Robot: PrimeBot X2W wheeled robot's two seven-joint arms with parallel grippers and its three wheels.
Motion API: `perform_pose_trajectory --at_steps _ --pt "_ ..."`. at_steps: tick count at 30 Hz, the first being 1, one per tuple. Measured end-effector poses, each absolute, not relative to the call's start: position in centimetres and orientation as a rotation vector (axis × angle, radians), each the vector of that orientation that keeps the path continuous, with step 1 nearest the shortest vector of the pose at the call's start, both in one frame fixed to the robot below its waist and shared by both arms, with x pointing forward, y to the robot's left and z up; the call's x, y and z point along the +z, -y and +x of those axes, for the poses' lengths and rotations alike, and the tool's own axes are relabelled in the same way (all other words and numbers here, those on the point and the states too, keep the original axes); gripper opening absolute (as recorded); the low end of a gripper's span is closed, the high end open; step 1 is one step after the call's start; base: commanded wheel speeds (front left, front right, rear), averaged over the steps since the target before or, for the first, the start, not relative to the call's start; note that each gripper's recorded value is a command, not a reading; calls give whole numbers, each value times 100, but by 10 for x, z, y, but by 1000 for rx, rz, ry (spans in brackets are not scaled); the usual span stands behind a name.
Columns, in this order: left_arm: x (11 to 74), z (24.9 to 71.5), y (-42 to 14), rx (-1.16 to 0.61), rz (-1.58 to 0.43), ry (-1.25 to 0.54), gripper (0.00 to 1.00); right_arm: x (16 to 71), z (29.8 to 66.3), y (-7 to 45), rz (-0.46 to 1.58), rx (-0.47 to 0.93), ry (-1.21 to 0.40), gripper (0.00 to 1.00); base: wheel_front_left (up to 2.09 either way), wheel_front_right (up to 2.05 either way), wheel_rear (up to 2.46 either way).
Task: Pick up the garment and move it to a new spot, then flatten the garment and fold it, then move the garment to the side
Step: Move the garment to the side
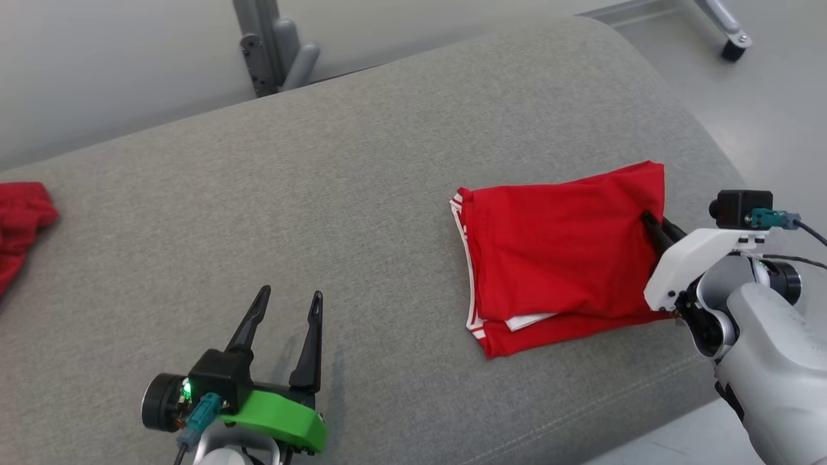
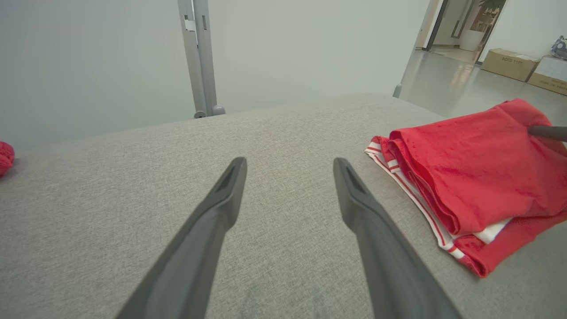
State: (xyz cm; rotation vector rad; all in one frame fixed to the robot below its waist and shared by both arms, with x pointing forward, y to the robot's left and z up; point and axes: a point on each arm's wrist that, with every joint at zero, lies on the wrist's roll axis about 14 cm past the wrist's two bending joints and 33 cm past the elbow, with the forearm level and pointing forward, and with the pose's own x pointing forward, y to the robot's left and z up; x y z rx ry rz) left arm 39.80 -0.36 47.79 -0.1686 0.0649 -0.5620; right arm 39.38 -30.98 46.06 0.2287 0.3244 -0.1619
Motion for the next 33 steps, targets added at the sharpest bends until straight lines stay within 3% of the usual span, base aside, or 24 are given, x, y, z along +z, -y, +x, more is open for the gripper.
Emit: perform_pose_trajectory --at_steps 9,22,33 --pt "468 405 33 -650 -181 -94 100 477 407 327 183 -199 -272 0 0 0 0" --pt "462 426 -10 -547 -128 -95 100 530 477 363 104 -244 -161 0 0 0 0" --pt "442 444 -37 -492 -93 -136 100 501 500 407 -19 -335 -249 0 0 0 0"
